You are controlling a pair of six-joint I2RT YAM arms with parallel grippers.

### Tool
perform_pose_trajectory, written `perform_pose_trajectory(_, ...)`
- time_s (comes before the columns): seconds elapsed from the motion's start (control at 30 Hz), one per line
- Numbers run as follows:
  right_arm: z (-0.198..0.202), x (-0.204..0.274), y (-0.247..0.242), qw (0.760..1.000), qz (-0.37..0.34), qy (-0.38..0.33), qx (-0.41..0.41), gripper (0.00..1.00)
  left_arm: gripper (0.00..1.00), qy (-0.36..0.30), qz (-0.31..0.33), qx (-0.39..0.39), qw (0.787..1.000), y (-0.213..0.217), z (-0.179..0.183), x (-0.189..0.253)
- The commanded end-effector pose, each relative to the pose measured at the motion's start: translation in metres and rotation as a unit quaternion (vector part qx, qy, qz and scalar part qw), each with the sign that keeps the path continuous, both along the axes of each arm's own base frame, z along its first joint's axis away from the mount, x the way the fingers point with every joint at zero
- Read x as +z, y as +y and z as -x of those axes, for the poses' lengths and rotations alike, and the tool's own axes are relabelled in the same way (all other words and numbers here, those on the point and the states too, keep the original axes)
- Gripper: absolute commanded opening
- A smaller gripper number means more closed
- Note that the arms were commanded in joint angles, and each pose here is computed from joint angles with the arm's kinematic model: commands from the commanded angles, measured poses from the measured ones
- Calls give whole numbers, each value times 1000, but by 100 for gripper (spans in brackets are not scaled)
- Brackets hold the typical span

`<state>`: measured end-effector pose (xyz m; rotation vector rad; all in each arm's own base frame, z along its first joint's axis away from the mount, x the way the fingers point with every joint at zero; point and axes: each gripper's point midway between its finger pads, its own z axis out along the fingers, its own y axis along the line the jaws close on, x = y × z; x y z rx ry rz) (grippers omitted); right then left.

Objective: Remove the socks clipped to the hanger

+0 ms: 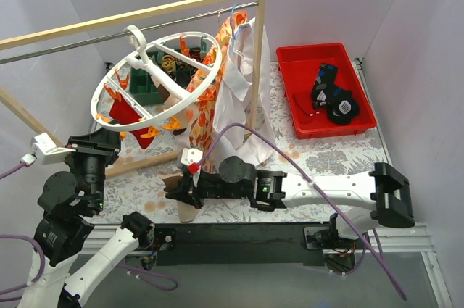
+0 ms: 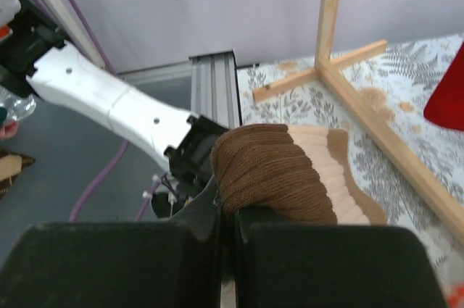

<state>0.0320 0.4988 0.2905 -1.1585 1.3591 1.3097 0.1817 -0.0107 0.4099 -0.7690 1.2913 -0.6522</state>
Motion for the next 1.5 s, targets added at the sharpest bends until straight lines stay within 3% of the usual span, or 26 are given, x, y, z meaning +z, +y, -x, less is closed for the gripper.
perform_pose_trajectory(0.0, 7, -6, -39, 999, 32, -10, -3, 1, 0, 9, -30, 10, 999, 7, 5, 4)
perform_pose_trajectory(0.3, -35, -70, -144, 983, 98, -12, -154, 1, 0, -8, -63, 33, 997, 21, 13, 21)
perform_pose_trajectory(0.43, -65, -64, -186, 963, 84, -9, -258, 1, 0, -16, -79, 41, 996, 27, 17, 33)
perform_pose_trajectory(0.6, -127, -86, -246, 899, 147, 12, -413, 1, 0, -31, -91, 59, 994, 38, 26, 48)
perform_pose_trajectory(0.77, -168, -106, -297, 840, 188, 64, -506, 1, 0, -41, -95, 58, 993, 40, 30, 58)
perform_pose_trajectory(0.93, -226, -94, -378, 733, 207, 49, -646, 1, 0, -44, -98, 48, 993, 35, 28, 60)
perform_pose_trajectory(0.97, -235, -88, -382, 734, 193, 57, -648, 1, 0, -42, -100, 44, 993, 33, 26, 59)
perform_pose_trajectory(1.0, -254, -78, -404, 715, 177, 57, -674, 1, 0, -41, -101, 40, 993, 31, 26, 58)
perform_pose_trajectory(1.03, -267, -77, -406, 714, 171, 60, -676, 1, 0, -42, -102, 37, 993, 30, 25, 58)
perform_pose_trajectory(1.07, -281, -68, -401, 728, 149, 61, -667, 1, 0, -38, -106, 33, 993, 27, 23, 57)
perform_pose_trajectory(1.1, -299, -48, -416, 714, 132, 55, -685, 1, 0, -36, -106, 31, 993, 26, 22, 56)
perform_pose_trajectory(1.17, -332, -46, -419, 708, 144, 66, -688, 1, 0, -31, -108, 25, 993, 23, 21, 54)
perform_pose_trajectory(1.3, -402, -12, -458, 671, 143, 66, -724, 1, 0, -32, -103, 16, 994, 20, 21, 50)
perform_pose_trajectory(1.33, -426, 2, -459, 674, 133, 66, -724, 1, 0, -33, -98, 11, 995, 18, 21, 50)
perform_pose_trajectory(1.43, -451, -16, -461, 678, 182, 91, -706, 21, 0, -33, -92, 3, 995, 13, 19, 48)
perform_pose_trajectory(1.47, -457, 4, -464, 672, 178, 85, -714, 34, 0, -31, -91, 1, 995, 12, 18, 47)
